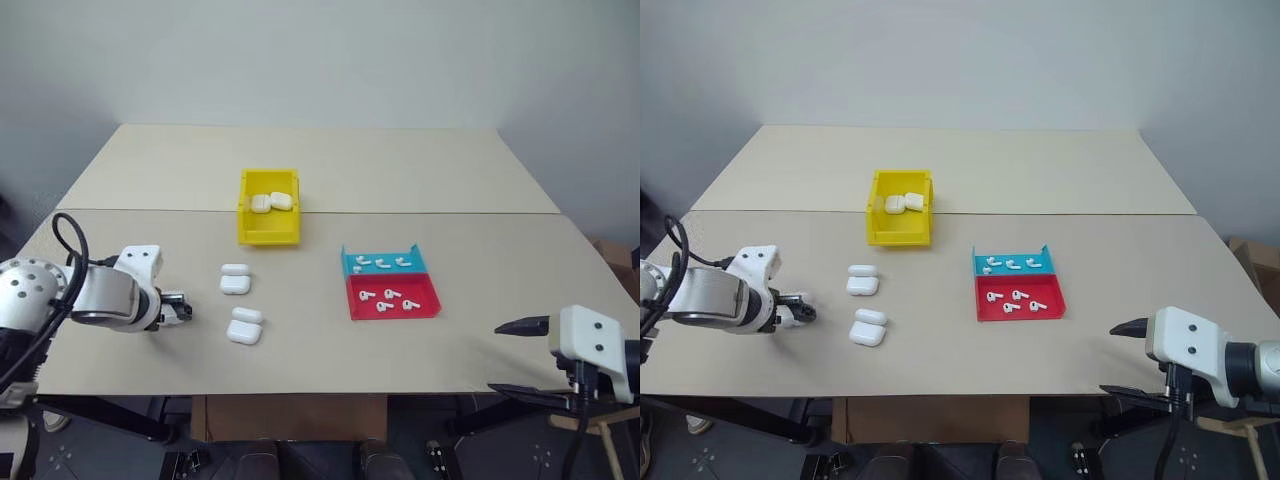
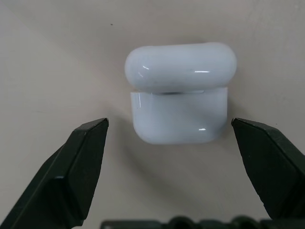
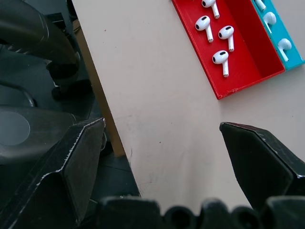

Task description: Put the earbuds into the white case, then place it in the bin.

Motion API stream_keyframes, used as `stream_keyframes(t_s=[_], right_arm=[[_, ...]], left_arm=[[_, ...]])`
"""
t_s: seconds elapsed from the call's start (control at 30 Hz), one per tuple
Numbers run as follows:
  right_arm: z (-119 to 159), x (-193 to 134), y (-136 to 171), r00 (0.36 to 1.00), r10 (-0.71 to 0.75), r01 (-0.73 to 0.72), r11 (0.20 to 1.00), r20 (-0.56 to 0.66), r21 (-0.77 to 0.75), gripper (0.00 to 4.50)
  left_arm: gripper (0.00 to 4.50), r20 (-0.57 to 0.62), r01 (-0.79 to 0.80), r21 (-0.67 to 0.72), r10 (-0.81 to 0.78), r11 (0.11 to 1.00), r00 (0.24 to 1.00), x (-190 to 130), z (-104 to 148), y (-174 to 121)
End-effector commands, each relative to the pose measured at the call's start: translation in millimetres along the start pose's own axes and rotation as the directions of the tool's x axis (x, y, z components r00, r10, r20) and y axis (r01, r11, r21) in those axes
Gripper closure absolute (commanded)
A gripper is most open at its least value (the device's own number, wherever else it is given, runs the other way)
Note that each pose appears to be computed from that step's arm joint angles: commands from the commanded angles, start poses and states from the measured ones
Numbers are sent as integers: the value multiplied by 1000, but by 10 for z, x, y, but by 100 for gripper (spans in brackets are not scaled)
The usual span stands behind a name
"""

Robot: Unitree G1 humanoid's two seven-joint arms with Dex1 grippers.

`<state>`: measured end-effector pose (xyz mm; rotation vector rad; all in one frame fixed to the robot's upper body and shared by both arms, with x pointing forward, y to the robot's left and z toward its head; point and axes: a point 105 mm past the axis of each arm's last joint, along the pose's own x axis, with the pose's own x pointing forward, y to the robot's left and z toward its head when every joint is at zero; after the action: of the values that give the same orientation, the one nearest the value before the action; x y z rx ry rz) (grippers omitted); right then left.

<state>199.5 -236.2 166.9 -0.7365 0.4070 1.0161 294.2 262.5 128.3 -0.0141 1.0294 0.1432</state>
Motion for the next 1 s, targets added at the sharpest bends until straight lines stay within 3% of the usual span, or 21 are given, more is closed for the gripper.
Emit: stream_keyframes(t_s=[0.03,0.77,0.87,1.0], right_arm=[[64,-57,-24,999,-37,37,999,9,-21,2],[42,-29,18,999,-41,41,999,-1,-18,2],[46,-17,31,999,-41,41,999,-1,-19,0],[52,-14,42,999,-42,42,999,-1,-18,0]], left_arm=[[0,15,17,3,-17,1000,1000,-23,56,-55],[0,-29,-6,8,6,1000,1000,25,51,-29],[61,-35,-14,6,14,1000,999,48,29,-32],[177,-43,-29,5,29,1000,999,60,18,-11]])
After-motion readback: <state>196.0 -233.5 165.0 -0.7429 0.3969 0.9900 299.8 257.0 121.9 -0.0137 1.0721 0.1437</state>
